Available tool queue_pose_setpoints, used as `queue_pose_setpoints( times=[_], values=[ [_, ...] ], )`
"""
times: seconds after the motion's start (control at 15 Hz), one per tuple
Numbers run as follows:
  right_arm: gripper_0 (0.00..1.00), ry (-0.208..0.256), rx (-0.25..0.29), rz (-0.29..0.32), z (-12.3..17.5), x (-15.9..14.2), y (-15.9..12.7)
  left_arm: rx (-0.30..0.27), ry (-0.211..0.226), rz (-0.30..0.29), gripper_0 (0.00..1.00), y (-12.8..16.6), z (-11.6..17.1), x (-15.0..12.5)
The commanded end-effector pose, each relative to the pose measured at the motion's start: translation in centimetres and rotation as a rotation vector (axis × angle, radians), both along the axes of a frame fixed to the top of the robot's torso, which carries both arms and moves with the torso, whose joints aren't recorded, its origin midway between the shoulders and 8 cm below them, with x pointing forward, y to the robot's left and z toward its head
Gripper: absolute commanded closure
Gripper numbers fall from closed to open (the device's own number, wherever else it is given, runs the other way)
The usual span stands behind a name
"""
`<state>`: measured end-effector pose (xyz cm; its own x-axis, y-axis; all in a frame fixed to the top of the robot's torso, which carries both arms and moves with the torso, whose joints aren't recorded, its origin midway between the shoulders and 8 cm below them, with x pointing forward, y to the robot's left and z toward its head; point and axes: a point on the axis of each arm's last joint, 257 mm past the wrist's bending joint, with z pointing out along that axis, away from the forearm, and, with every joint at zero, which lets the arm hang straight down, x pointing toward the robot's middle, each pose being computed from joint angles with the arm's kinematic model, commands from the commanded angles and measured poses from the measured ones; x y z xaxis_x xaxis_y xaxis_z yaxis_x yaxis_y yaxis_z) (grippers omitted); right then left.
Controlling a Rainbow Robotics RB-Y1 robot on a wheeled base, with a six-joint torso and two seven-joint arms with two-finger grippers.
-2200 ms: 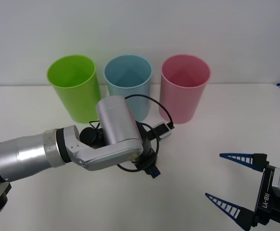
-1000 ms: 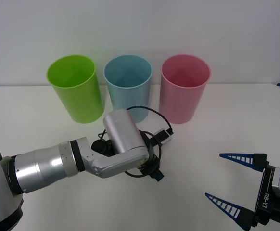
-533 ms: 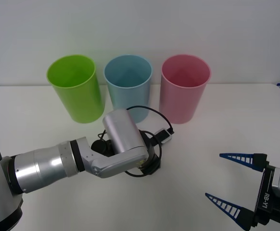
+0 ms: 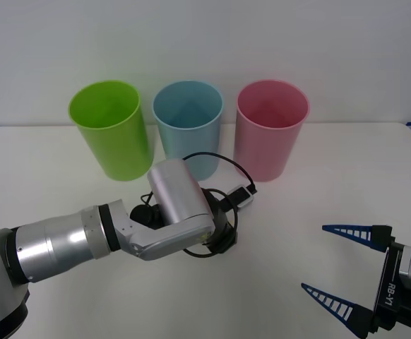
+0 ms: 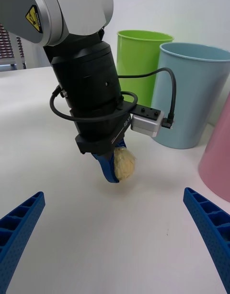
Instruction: Put cans in the blue bin and PET bottles in the pink bin and trash in the green bin.
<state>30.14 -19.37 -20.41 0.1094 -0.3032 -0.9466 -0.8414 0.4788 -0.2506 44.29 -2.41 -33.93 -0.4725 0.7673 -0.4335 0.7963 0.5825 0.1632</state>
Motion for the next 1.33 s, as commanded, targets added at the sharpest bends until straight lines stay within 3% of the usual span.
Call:
queue_pose_setpoints(
  times=[0.07, 0.47, 0.73, 1.0, 1.13, 1.33],
  values=[
    [0.0, 0.0, 0.0, 0.0, 0.0, 0.0, 0.0, -0.016, -0.01, -0.025, 1.0, 0.2, 0.9, -0.6],
    [0.0, 0.0, 0.0, 0.0, 0.0, 0.0, 0.0, -0.144, 0.019, -0.046, 1.0, 2.9, 1.6, -1.9],
    [0.0, 0.0, 0.0, 0.0, 0.0, 0.0, 0.0, -0.247, -0.025, -0.046, 1.0, 5.6, 2.8, -2.4],
    [0.0, 0.0, 0.0, 0.0, 0.0, 0.0, 0.0, -0.373, -0.042, 0.002, 1.0, 7.0, 4.6, -4.2],
    [0.0, 0.0, 0.0, 0.0, 0.0, 0.0, 0.0, -0.446, -0.084, 0.027, 1.0, 8.4, 5.9, -4.5],
    [0.0, 0.0, 0.0, 0.0, 0.0, 0.0, 0.0, -0.497, -0.118, 0.092, 1.0, 10.5, 7.7, -5.2]
  ],
)
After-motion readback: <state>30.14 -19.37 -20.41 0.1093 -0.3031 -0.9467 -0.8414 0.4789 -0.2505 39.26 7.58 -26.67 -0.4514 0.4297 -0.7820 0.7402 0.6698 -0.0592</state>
